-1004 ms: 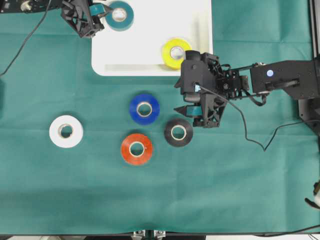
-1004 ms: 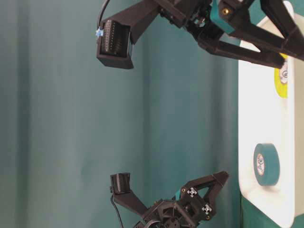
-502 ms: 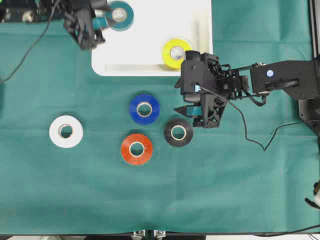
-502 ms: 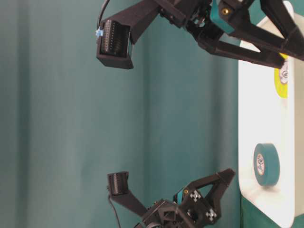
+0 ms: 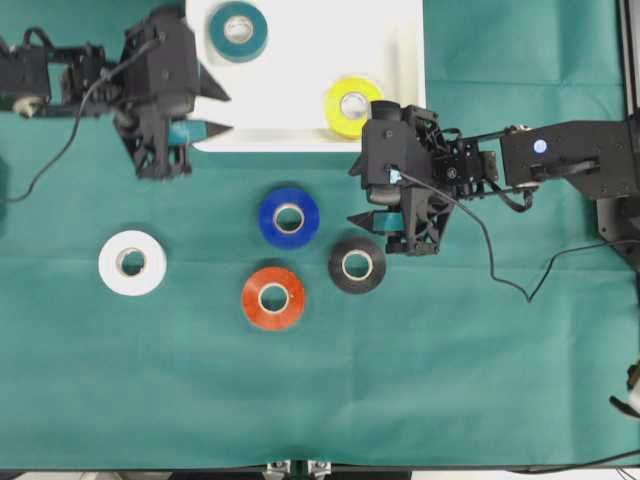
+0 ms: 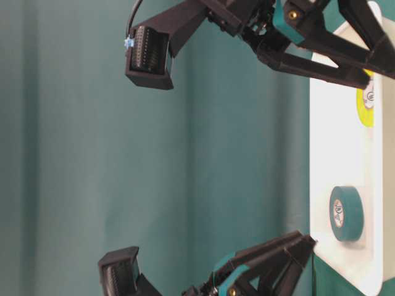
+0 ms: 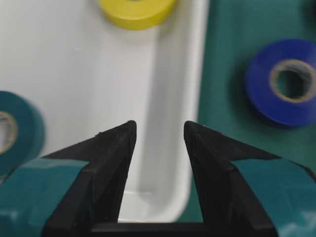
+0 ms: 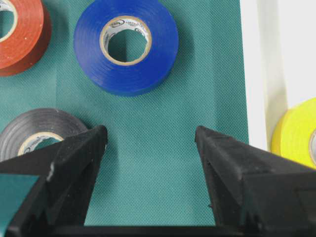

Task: Put the tape alternately from left to right into the white case.
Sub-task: 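Open the left gripper and withdraw it back over the white tape, then move the right gripper over the blue tape roll and grasp it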

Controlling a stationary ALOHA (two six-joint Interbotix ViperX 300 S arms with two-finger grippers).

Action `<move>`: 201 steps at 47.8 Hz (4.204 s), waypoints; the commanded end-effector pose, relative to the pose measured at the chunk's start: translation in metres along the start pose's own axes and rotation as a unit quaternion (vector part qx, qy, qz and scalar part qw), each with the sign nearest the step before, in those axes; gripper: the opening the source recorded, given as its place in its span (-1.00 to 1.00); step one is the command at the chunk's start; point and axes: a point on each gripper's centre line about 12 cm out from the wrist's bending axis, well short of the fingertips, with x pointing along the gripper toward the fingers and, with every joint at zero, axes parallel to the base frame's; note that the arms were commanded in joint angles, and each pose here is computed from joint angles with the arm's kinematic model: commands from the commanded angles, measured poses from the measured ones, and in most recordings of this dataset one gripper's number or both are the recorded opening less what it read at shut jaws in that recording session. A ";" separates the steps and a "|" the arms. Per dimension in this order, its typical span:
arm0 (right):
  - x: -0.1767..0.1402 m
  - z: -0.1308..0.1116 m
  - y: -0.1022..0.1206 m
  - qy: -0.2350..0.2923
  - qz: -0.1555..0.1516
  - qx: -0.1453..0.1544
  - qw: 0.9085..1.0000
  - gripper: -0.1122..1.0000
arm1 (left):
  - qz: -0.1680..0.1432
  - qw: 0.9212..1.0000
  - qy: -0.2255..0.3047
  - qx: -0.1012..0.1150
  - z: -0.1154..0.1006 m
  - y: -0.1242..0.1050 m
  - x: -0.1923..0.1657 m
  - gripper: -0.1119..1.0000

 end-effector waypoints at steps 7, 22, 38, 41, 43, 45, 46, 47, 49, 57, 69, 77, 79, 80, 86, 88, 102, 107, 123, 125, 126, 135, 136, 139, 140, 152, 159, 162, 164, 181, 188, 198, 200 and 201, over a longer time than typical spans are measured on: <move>-0.004 0.009 0.003 -0.017 0.005 -0.002 1.000 0.56 | -0.028 1.000 -0.005 -0.005 0.005 -0.023 -0.008 0.99; -0.004 0.010 0.003 -0.018 0.006 -0.002 1.000 0.55 | -0.063 0.998 0.008 -0.021 -0.001 -0.053 -0.010 0.99; -0.004 0.010 0.003 -0.018 0.006 -0.002 1.000 0.56 | -0.079 0.997 0.017 -0.018 -0.008 -0.068 -0.011 1.00; -0.004 0.010 0.003 -0.018 0.006 -0.002 1.000 0.55 | -0.082 0.996 0.016 -0.016 -0.007 -0.070 -0.012 1.00; -0.004 0.010 0.003 -0.018 0.006 -0.002 1.000 0.56 | -0.084 0.996 0.017 -0.014 -0.008 -0.071 -0.012 1.00; -0.004 0.010 0.003 -0.017 0.005 -0.002 1.000 0.55 | -0.085 0.996 0.016 -0.013 -0.007 -0.072 -0.012 1.00; -0.004 0.010 0.003 -0.018 0.006 -0.002 1.000 0.55 | -0.086 0.996 0.016 -0.012 -0.007 -0.073 -0.012 1.00; -0.004 0.010 0.003 -0.018 0.006 -0.002 1.000 0.55 | -0.087 0.996 0.017 -0.011 -0.008 -0.074 -0.013 1.00; -0.004 0.010 0.003 -0.018 0.006 -0.002 1.000 0.55 | -0.088 0.996 0.016 -0.010 -0.007 -0.075 -0.013 1.00; -0.004 0.009 0.003 -0.017 0.005 -0.002 1.000 0.55 | -0.088 0.996 0.019 -0.010 -0.009 -0.075 -0.012 1.00; -0.004 0.009 0.003 -0.016 0.005 -0.001 1.000 0.55 | -0.088 0.996 0.020 -0.010 -0.010 -0.076 -0.011 1.00; -0.004 0.009 0.003 -0.016 0.005 -0.001 1.000 0.55 | -0.088 0.996 0.020 -0.010 -0.010 -0.076 -0.011 1.00; -0.004 0.009 0.003 -0.016 0.005 -0.001 1.000 0.55 | -0.088 0.996 0.020 -0.010 -0.010 -0.076 -0.011 1.00; -0.004 0.009 0.003 -0.016 0.005 -0.001 1.000 0.55 | -0.088 0.996 0.020 -0.010 -0.010 -0.076 -0.011 1.00; -0.004 0.009 0.003 -0.017 0.005 -0.002 1.000 0.55 | -0.088 0.996 0.020 -0.009 -0.010 -0.076 -0.011 1.00; -0.004 0.009 0.003 -0.017 0.005 -0.001 1.000 0.56 | -0.088 0.996 0.021 -0.009 -0.010 -0.076 -0.011 1.00; -0.002 0.013 0.005 -0.030 0.011 -0.001 0.999 0.56 | -0.088 0.996 0.022 -0.009 -0.011 -0.076 -0.011 0.89; 0.002 0.012 0.005 -0.027 0.010 0.000 1.000 0.55 | -0.088 0.996 0.022 -0.009 -0.011 -0.076 -0.011 0.89; 0.005 0.016 0.006 -0.030 0.011 -0.001 0.999 0.56 | -0.088 0.996 0.022 -0.009 -0.011 -0.076 -0.011 0.89; 0.006 0.016 0.006 -0.030 0.011 -0.001 1.000 0.55 | -0.088 0.996 0.022 -0.009 -0.011 -0.076 -0.011 0.89; 0.006 0.017 0.006 -0.030 0.012 -0.002 0.999 0.56 | -0.088 0.996 0.022 -0.009 -0.011 -0.076 -0.011 0.89; 0.013 0.020 0.015 -0.027 0.018 -0.013 0.999 0.55 | -0.088 0.996 0.022 -0.009 -0.011 -0.076 -0.011 0.89; 0.014 0.020 0.017 -0.026 0.019 -0.016 0.999 0.56 | -0.088 0.996 0.023 -0.009 -0.011 -0.076 -0.011 0.89; 0.016 0.020 0.020 -0.024 0.020 -0.033 0.999 0.56 | -0.088 0.996 0.022 -0.009 -0.011 -0.076 -0.011 0.89; 0.018 0.019 0.022 -0.021 0.020 -0.041 0.999 0.56 | -0.088 0.996 0.023 -0.009 -0.011 -0.076 -0.011 0.89; 0.020 0.023 0.043 -0.023 0.026 -0.142 0.989 0.56 | -0.088 0.996 0.021 -0.010 -0.010 -0.076 -0.011 0.89; 0.022 0.024 0.043 -0.017 0.021 -0.157 0.987 0.55 | -0.088 0.996 0.021 -0.010 -0.010 -0.076 -0.011 0.89; 0.023 0.025 0.044 -0.016 0.020 -0.158 0.987 0.56 | -0.088 0.996 0.020 -0.010 -0.009 -0.076 -0.011 0.89; 0.025 0.025 0.044 -0.014 0.019 -0.159 0.987 0.55 | -0.088 0.996 0.020 -0.010 -0.009 -0.076 -0.011 0.89; 0.047 0.029 0.042 0.027 -0.007 -0.177 0.984 0.55 | -0.088 0.996 0.018 -0.010 -0.008 -0.076 -0.011 0.89; 0.052 0.032 0.041 0.034 -0.016 -0.191 0.981 0.55 | -0.088 0.996 0.019 -0.010 -0.008 -0.076 -0.011 0.89; 0.060 0.033 0.044 0.036 -0.015 -0.194 0.980 0.55 | -0.088 0.996 0.019 -0.010 -0.008 -0.076 -0.011 0.89; 0.063 0.032 0.045 0.039 -0.015 -0.195 0.980 0.55 | -0.088 0.996 0.018 -0.011 -0.008 -0.076 -0.011 0.89; 0.065 0.031 0.046 0.039 -0.014 -0.195 0.980 0.55 | -0.088 0.996 0.018 -0.010 -0.008 -0.076 -0.011 0.89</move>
